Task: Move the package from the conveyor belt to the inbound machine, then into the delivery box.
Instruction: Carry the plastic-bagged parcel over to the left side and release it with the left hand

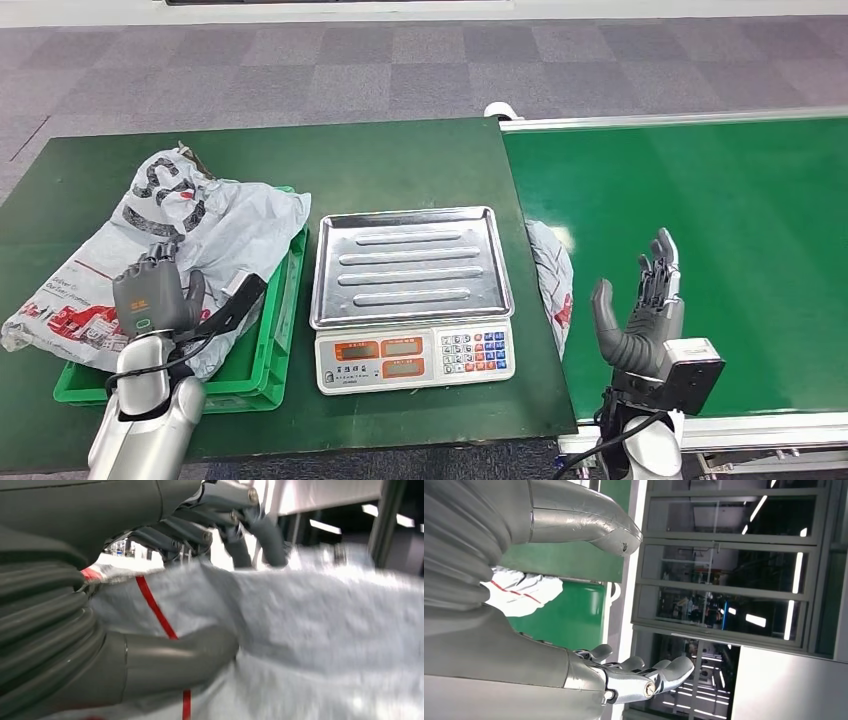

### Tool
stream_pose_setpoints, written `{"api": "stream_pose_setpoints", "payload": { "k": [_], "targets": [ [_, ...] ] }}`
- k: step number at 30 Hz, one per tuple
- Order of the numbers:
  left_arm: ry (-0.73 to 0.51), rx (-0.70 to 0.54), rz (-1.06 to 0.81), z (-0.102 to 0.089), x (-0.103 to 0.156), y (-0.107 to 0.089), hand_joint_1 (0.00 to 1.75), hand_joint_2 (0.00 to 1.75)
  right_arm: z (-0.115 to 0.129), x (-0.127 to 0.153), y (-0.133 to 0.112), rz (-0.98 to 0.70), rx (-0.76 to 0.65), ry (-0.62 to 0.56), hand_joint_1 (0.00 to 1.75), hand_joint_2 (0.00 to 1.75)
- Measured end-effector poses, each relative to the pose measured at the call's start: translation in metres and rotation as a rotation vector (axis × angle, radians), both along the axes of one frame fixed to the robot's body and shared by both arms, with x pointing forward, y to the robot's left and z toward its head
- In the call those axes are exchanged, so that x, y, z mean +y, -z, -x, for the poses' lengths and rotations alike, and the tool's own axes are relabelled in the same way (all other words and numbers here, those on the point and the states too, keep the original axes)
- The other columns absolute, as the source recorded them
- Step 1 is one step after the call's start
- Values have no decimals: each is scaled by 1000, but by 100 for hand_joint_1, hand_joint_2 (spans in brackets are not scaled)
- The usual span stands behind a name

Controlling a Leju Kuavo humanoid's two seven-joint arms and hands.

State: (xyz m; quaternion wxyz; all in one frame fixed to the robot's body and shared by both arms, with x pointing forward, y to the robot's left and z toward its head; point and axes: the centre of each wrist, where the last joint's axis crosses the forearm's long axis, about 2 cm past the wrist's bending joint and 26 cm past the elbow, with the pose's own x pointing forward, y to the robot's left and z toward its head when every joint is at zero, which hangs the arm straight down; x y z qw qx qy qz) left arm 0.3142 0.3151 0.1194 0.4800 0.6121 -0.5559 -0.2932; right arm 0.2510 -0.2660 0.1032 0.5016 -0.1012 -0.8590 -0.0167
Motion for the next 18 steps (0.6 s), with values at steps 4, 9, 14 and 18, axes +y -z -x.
{"api": "stream_pose_setpoints", "payload": {
  "k": [4, 9, 14, 18],
  "targets": [
    [10, -71, -7, 10, 0, -6, 0, 87, 0, 0, 0, 0, 0, 0, 0, 175],
    [22, -140, -15, 20, -1, -16, 0, 0, 0, -1, 0, -2, 1, 4, 0, 175],
    [43, -239, 11, 26, -3, -26, 0, 0, 1, -2, 1, -2, 2, 5, 0, 175],
    [129, -372, 111, 34, -7, -34, 0, 0, 1, -2, 1, -5, 0, 0, 0, 175]
  ]
}}
